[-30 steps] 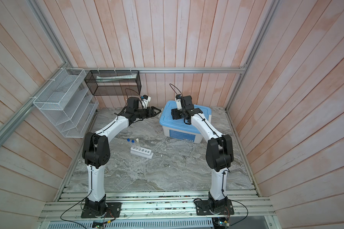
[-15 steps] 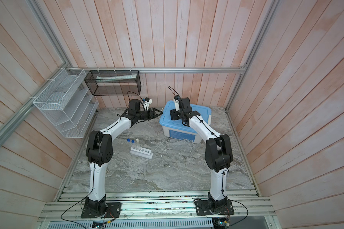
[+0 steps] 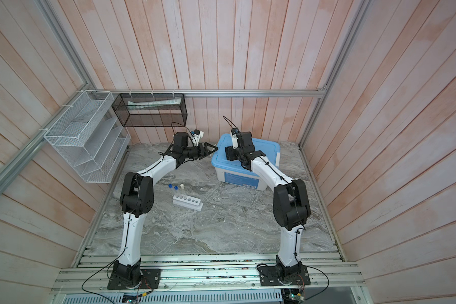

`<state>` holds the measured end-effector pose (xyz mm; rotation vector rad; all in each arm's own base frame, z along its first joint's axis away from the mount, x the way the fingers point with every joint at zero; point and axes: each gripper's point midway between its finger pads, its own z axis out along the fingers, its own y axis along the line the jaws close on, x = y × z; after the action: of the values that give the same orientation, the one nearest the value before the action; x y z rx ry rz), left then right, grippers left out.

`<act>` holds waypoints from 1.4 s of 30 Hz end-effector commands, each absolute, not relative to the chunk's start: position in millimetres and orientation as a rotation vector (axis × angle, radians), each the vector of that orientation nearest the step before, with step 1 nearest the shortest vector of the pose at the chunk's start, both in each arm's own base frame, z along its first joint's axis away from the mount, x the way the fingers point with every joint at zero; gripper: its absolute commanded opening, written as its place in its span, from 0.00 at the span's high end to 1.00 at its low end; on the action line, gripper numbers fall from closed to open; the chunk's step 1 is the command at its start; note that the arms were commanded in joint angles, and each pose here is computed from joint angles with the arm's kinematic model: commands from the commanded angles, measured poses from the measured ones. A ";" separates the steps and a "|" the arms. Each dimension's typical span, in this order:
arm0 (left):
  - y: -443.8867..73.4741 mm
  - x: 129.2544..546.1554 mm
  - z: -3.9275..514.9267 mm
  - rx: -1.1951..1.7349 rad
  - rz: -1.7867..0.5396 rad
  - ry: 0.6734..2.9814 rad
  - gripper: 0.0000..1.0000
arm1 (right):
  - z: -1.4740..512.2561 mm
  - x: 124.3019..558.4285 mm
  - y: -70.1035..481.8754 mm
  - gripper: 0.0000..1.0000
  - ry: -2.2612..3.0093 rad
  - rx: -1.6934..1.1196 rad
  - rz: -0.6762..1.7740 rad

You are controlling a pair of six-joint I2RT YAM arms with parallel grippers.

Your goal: Organize the chemistry lab equipment

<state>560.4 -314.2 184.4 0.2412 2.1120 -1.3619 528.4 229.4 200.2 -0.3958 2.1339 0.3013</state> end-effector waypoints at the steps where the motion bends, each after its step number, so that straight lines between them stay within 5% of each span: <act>1: -319.9 567.6 187.0 0.259 -1.396 2.089 0.22 | 119.2 484.6 225.0 0.29 2.424 -0.449 0.286; 15: -339.6 550.3 175.1 0.328 -1.510 2.108 0.23 | 115.3 481.8 226.3 0.29 2.425 -0.440 0.298; 24: -340.1 546.4 181.9 0.353 -1.512 2.099 0.35 | 111.5 480.8 229.2 0.29 2.429 -0.439 0.306; 33: -330.0 550.7 191.0 0.373 -1.339 2.124 0.48 | 108.0 479.0 227.9 0.29 2.433 -0.438 0.303; 42: -326.3 548.1 183.9 0.434 -1.107 2.197 0.50 | 105.5 479.9 232.3 0.29 2.433 -0.439 0.315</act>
<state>558.7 -325.1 188.1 0.3845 2.1408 -1.2119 523.8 235.6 198.8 -0.3984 2.1133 0.3168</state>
